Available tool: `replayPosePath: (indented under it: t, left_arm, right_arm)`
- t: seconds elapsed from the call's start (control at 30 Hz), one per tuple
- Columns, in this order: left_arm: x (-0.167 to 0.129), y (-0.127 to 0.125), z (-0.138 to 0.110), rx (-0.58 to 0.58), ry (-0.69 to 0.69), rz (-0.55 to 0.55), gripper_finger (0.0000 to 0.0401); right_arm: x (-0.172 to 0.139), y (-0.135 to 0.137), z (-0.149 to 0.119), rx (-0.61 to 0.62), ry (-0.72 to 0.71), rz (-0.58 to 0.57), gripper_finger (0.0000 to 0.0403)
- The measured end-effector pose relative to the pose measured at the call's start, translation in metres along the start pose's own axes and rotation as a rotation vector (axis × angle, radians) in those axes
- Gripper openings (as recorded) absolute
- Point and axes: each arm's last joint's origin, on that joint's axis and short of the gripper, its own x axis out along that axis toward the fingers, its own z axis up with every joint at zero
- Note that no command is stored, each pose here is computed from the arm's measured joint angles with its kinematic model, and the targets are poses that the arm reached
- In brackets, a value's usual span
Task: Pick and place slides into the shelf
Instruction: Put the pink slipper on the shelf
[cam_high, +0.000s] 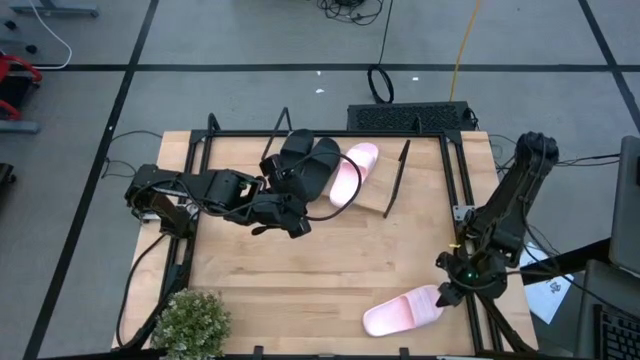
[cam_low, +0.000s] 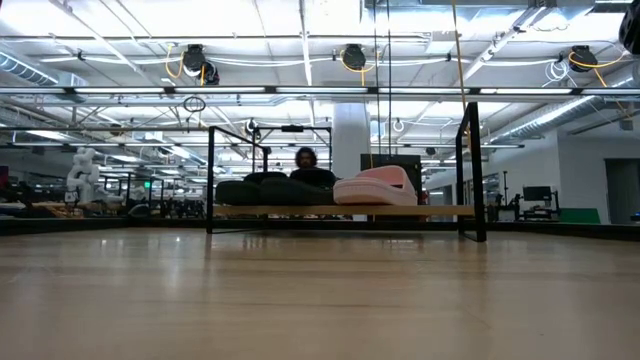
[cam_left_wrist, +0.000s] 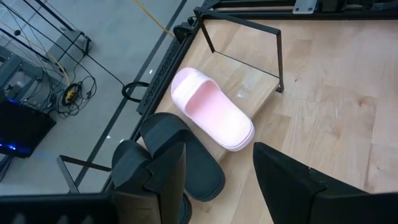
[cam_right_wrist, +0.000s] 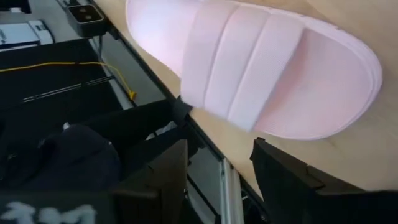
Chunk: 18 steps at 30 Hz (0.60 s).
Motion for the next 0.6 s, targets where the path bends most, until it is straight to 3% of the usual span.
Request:
replayPosePath:
  t: [0.47, 0.6]
  left_arm:
    - [0.000, 0.000, 0.000, 0.001, 0.000, -0.001, 0.0189]
    - [0.000, 0.000, 0.000, 0.003, 0.000, -0.001, 0.0189]
  right_arm:
    - [0.021, -0.003, -0.002, -0.031, -0.035, -0.072, 0.0174]
    - [0.024, 0.006, -0.004, 0.004, -0.085, 0.034, 0.0174]
